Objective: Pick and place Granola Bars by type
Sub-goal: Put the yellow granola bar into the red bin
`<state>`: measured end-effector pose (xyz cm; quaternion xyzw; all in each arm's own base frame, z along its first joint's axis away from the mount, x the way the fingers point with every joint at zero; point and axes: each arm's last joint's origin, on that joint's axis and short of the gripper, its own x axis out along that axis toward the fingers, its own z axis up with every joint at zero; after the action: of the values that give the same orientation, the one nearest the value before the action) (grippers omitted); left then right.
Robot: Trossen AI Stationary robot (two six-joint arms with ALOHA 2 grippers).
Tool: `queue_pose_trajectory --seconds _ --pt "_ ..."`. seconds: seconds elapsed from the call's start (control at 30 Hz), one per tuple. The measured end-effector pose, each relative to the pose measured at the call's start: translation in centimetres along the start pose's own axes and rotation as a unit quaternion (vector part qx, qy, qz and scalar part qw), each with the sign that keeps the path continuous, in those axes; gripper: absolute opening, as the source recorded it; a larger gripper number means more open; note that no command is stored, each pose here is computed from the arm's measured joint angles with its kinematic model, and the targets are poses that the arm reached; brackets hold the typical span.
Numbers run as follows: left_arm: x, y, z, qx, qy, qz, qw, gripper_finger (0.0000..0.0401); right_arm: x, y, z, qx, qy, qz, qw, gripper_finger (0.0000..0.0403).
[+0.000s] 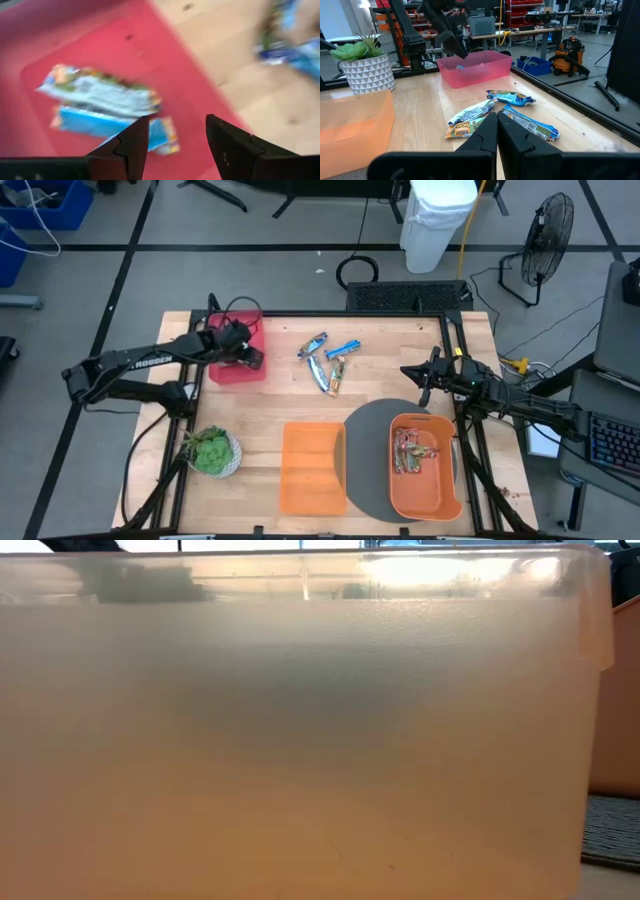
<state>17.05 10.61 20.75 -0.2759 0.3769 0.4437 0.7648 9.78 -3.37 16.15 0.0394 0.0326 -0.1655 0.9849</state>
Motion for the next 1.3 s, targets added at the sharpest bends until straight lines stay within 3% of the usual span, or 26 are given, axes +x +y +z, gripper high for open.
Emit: queue_pose_trajectory --seconds 0.13,0.3,0.4,0.57,0.87,1.07,1.3 --pt "-0.8 -1.7 1.2 -0.01 -0.028 -0.099 0.995 0.02 0.0 0.0 0.0 0.0 0.0 0.0 1.0 0.0" --pt "-1.6 -4.8 2.2 0.018 -0.073 -0.272 0.959 0.02 0.0 0.0 0.0 0.0 0.0 0.0 1.0 0.0" --pt "-1.4 -6.5 2.1 0.039 -0.069 -0.317 0.945 0.02 0.0 0.0 0.0 0.0 0.0 0.0 1.0 0.0" --pt "-0.4 -9.5 2.8 0.067 -0.011 -0.295 0.953 0.02 0.0 0.0 0.0 0.0 0.0 0.0 1.0 0.0" --pt "2.1 -16.0 5.9 0.152 0.036 -0.269 0.95 0.02 0.0 0.0 0.0 0.0 0.0 0.0 1.0 0.0" --pt "5.8 -19.7 6.7 0.165 0.058 -0.239 0.955 0.02 0.0 0.0 0.0 0.0 0.0 0.0 1.0 0.0" --pt "10.2 -22.0 6.4 0.15 0.098 -0.223 0.958 0.02 0.0 0.0 0.0 0.0 0.0 0.0 1.0 0.0"
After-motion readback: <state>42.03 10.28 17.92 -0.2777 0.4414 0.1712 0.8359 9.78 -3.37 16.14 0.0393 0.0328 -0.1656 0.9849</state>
